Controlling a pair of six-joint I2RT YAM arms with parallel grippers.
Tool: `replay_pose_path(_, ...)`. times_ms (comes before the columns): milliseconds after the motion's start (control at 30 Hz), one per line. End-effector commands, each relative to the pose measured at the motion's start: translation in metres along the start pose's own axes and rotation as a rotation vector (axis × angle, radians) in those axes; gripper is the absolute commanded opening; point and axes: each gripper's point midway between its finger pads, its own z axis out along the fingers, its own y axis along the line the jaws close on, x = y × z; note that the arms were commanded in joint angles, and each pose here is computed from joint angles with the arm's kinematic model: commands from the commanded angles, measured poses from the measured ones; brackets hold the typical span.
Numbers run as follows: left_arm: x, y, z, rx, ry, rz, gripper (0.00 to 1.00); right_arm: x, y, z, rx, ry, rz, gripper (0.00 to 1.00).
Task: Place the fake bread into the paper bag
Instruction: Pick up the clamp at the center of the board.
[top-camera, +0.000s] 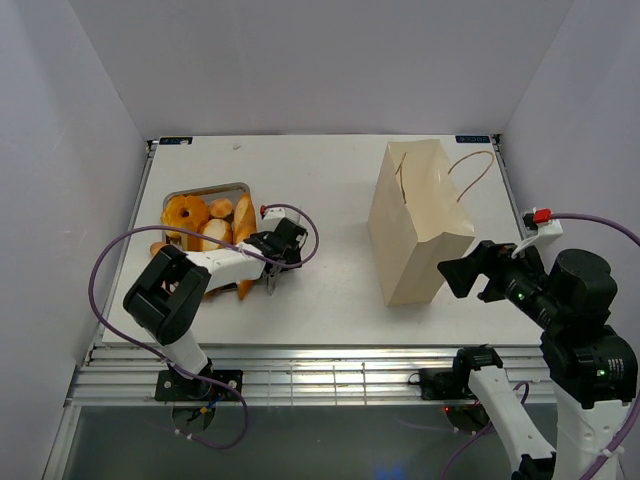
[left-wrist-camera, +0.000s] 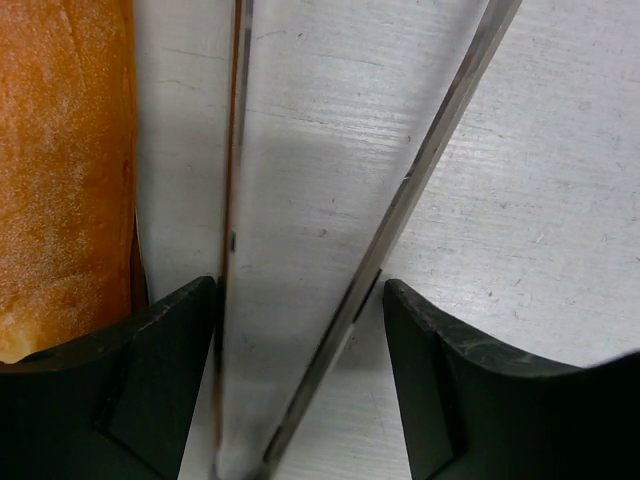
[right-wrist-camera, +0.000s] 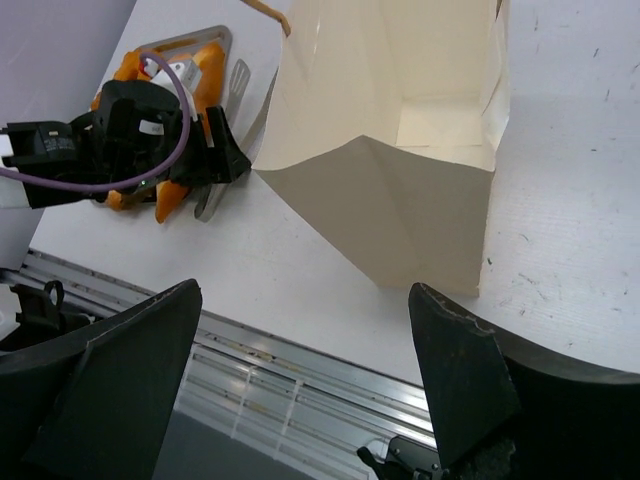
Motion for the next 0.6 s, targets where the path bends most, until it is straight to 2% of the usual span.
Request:
replay_pose_path(0, 0.017, 0.001, 0.004, -0.008, 0.022, 0.005, 0.75, -0.034, 0.002, -0.005, 0.032, -0.096, -0.022, 0.9)
replay_pose_path(100, 0.016, -0.002, 0.005, 0.008, 0.011, 0.007, 0.68, -0.041, 0.002, -0.005, 0.037, -0.112, -0.02, 0.9)
replay_pose_path(200, 0.015, -0.004, 0.006, 0.024, -0.004, 0.004, 0.57, -0.047, 0.005, -0.006, 0.027, -0.13, -0.015, 0.9)
replay_pose_path(267, 0.015, -0.004, 0.006, 0.03, -0.014, 0.01, 0.55, -0.045, 0.005, -0.005, 0.023, -0.126, -0.01, 0.9)
replay_pose_path(333, 0.012, -0.004, 0.006, 0.03, -0.031, 0.007, 0.58, -0.044, 0.006, -0.004, 0.018, -0.122, -0.003, 0.9)
replay_pose_path(367, 0.011, -0.002, 0.007, 0.019, -0.039, 0.007, 0.68, -0.044, 0.007, -0.005, 0.014, -0.125, -0.003, 0.9)
replay_pose_path(400, 0.009, -0.003, 0.008, 0.023, -0.048, 0.005, 0.72, -0.044, 0.008, -0.005, 0.01, -0.125, -0.002, 0.9)
replay_pose_path(567, 0.009, -0.001, 0.013, 0.006, -0.065, -0.004, 0.83, -0.05, 0.013, -0.011, -0.003, -0.155, -0.007, 0.9)
